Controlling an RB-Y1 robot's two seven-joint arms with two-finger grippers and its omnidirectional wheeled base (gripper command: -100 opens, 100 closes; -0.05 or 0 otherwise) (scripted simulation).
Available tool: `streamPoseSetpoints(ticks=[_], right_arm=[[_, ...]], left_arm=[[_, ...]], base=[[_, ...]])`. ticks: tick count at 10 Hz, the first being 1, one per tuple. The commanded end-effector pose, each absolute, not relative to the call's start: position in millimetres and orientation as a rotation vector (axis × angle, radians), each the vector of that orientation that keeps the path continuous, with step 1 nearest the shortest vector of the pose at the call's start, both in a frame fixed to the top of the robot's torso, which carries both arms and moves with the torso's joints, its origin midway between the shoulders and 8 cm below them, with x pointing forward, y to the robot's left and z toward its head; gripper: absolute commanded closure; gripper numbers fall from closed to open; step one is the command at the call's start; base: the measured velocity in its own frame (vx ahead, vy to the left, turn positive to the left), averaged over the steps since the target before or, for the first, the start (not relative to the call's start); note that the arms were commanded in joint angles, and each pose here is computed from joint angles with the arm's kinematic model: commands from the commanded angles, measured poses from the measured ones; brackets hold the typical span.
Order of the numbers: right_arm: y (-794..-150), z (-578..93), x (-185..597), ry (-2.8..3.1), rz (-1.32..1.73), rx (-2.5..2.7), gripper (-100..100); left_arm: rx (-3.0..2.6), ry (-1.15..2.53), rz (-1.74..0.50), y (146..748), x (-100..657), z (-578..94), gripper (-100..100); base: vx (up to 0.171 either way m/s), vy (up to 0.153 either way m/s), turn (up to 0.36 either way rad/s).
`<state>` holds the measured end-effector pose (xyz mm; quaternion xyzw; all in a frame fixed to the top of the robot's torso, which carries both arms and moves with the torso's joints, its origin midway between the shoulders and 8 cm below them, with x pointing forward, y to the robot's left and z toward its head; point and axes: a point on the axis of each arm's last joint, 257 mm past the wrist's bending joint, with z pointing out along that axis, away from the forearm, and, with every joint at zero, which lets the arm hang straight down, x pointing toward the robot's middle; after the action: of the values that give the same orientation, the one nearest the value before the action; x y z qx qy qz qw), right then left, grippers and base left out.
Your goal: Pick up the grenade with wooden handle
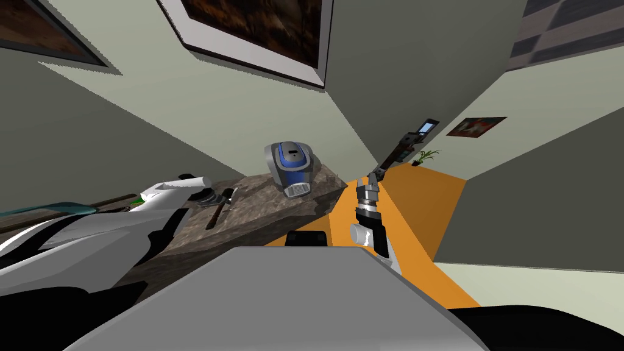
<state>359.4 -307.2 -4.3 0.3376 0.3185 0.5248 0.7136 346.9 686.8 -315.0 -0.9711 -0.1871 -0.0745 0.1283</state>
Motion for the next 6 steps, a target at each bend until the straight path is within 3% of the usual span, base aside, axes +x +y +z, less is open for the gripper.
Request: streamPoseSetpoints(ticks=[1,3,4,6], right_arm=[[-307.2,-4.3,359.4,0.706,1.163,0.748,0],[-307.2,-4.3,359.4,0.706,1.163,0.748,0],[-307.2,-4.3,359.4,0.706,1.163,0.748,0],[-307.2,-4.3,359.4,0.706,1.163,0.748,0]], left_arm=[[-2.823,-0.541,-0.219,687.5,347.6,-316.7,-100],[-2.826,-0.54,-0.216,686.9,345.8,-321.8,-100],[-2.824,-0.537,-0.218,687.4,345.9,-322.5,100],[-2.825,-0.538,-0.219,687.0,346.1,-322.5,100]], base=[[0.0,0.0,0.0],[0.002,-0.002,0.006],[0.0,0.0,0.0],[0.0,0.0,0.0]])
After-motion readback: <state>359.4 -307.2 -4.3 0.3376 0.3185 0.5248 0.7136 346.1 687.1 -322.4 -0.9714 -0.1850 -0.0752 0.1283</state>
